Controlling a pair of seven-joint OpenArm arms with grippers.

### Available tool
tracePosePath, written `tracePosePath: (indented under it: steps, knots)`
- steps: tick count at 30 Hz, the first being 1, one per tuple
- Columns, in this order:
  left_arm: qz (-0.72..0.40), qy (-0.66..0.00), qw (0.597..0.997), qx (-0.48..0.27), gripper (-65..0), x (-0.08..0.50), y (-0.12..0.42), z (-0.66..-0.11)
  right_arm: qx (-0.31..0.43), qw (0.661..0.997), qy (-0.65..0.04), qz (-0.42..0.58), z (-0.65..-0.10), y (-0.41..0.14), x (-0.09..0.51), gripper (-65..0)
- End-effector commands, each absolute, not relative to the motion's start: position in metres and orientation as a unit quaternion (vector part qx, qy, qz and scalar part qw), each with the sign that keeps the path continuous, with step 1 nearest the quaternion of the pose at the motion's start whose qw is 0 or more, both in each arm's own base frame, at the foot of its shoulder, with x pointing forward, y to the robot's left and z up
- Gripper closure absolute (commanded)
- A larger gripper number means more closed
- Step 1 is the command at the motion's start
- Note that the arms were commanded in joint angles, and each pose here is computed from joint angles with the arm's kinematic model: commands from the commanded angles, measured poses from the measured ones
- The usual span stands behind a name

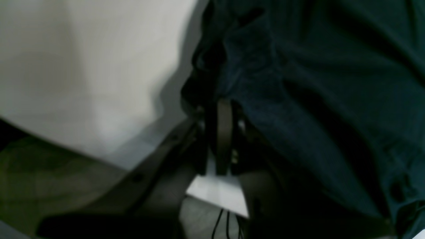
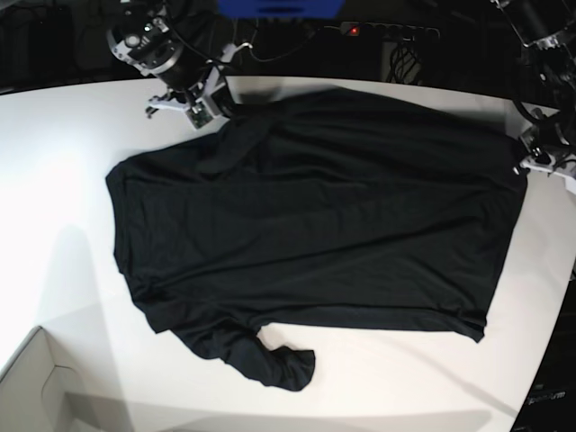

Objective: Layout the t-shirt on the table in an organized manner, then fold the t-shirt properly

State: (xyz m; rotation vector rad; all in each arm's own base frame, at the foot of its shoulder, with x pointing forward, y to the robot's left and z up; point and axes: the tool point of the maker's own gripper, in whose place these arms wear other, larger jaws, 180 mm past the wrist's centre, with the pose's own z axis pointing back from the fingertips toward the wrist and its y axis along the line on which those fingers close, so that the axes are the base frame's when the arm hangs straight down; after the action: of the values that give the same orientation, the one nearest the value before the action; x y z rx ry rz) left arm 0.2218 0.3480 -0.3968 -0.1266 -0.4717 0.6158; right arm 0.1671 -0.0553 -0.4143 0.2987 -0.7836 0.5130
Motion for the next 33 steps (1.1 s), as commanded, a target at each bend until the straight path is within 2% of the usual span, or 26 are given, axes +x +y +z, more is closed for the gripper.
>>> tracePosePath:
  steps: [1,16,22,25,29,33]
  knots:
    - [0.296,-0.246,0.921,-0.052,0.0,0.226,0.356,-0.387,0.155,0.876,-0.387,0.244,-0.408,-0.05,0.167,0.0]
    - [0.308,-0.263,0.914,-0.034,0.0,0.209,0.359,-0.403,0.168,0.877,-0.376,0.247,-0.414,-0.039,0.16,-0.2]
    - [0.308,-0.264,0.913,-0.035,0.0,0.21,0.359,-0.402,0.156,0.883,-0.373,0.238,-0.414,-0.051,0.154,-17.6]
    - [0.308,-0.265,0.913,-0.035,0.0,0.211,0.359,-0.402,0.138,0.881,-0.39,0.231,-0.401,-0.061,0.16,-23.3]
    - [0.308,-0.265,0.913,-0.036,0.0,0.211,0.359,-0.402,0.135,0.875,-0.406,0.224,-0.384,-0.058,0.159,-27.5]
    - [0.307,-0.266,0.913,-0.036,0.0,0.212,0.358,-0.401,0.144,0.872,-0.417,0.212,-0.375,-0.048,0.161,-28.1]
